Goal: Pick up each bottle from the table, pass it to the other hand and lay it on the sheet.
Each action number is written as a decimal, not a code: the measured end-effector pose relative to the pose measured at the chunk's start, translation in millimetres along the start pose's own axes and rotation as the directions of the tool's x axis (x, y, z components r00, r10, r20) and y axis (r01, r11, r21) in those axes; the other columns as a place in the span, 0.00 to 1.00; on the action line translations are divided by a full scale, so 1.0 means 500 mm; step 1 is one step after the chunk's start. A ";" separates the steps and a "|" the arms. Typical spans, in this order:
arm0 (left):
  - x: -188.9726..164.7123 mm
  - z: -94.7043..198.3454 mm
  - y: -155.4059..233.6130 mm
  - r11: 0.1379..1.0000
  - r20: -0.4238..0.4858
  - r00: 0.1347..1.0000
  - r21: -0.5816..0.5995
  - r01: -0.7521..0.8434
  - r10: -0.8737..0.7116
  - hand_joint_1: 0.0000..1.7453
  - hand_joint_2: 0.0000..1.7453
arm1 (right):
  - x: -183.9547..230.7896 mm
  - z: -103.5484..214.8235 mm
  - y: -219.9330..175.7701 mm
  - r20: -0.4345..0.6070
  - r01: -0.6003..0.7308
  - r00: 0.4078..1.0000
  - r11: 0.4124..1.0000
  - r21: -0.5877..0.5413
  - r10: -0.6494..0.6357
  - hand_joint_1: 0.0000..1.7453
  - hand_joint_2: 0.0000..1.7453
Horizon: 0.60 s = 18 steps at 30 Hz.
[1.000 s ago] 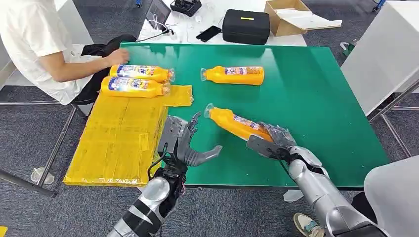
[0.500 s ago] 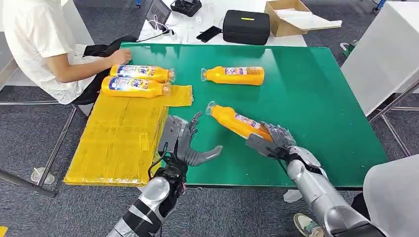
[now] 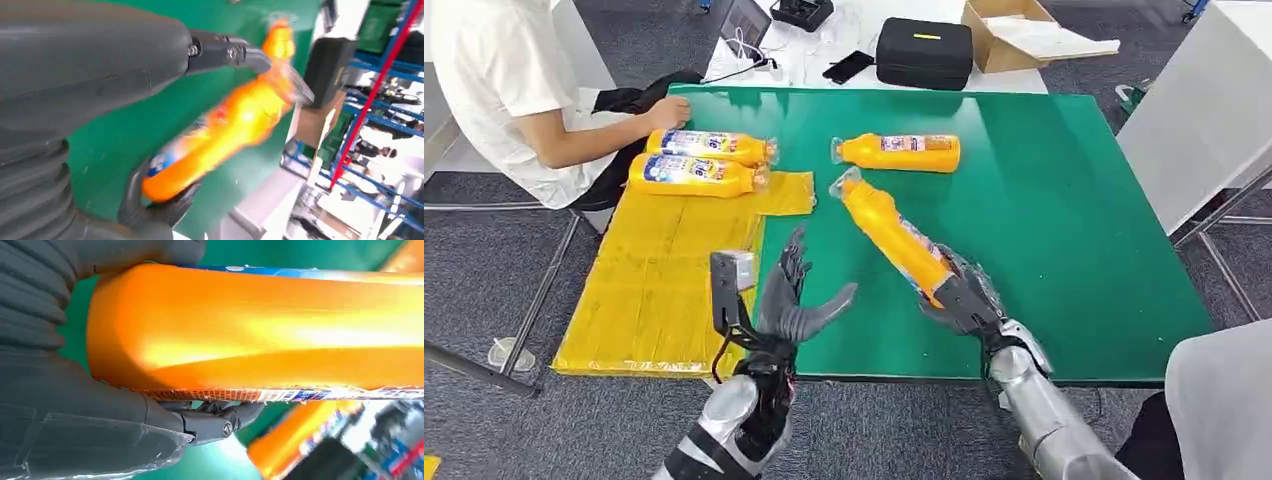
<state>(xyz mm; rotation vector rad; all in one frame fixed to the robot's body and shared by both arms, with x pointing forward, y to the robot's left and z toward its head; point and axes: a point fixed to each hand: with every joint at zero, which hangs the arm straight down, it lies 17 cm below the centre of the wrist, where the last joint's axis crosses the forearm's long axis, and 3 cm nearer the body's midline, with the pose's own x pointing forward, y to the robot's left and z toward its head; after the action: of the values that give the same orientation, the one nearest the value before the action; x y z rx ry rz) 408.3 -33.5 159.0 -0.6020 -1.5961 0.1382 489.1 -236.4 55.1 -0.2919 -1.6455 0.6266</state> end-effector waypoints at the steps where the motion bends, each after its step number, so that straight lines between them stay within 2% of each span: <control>1: -0.021 0.009 0.010 0.999 -0.049 0.998 0.012 -0.035 0.036 0.00 1.00 | 0.006 0.004 -0.007 0.007 0.014 1.000 1.000 -0.018 -0.013 1.00 1.00; 3: -0.064 0.033 0.024 0.994 -0.140 0.984 0.028 -0.106 0.109 0.00 1.00 | 0.014 0.012 -0.016 0.020 0.036 0.999 0.998 -0.042 -0.035 1.00 1.00; 6: -0.099 0.062 0.037 0.986 -0.197 0.967 0.034 -0.161 0.164 0.00 1.00 | 0.027 0.021 -0.022 0.042 0.058 0.998 0.996 -0.064 -0.055 1.00 1.00; 11: -0.101 0.074 0.084 0.987 -0.158 0.979 0.110 -0.115 0.132 0.00 1.00 | 0.049 0.029 -0.035 0.075 0.081 0.995 0.989 -0.120 -0.072 1.00 1.00; 18: -0.100 0.078 0.096 0.987 -0.151 0.981 0.126 -0.104 0.123 0.00 1.00 | 0.060 0.038 -0.037 0.089 0.092 0.993 0.986 -0.137 -0.080 1.00 1.00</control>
<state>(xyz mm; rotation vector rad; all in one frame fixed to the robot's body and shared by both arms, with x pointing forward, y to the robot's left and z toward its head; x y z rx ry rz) 384.8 -5.2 88.6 -0.5971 -1.3904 0.2620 468.1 -240.2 89.1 -0.2983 -1.7761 0.4636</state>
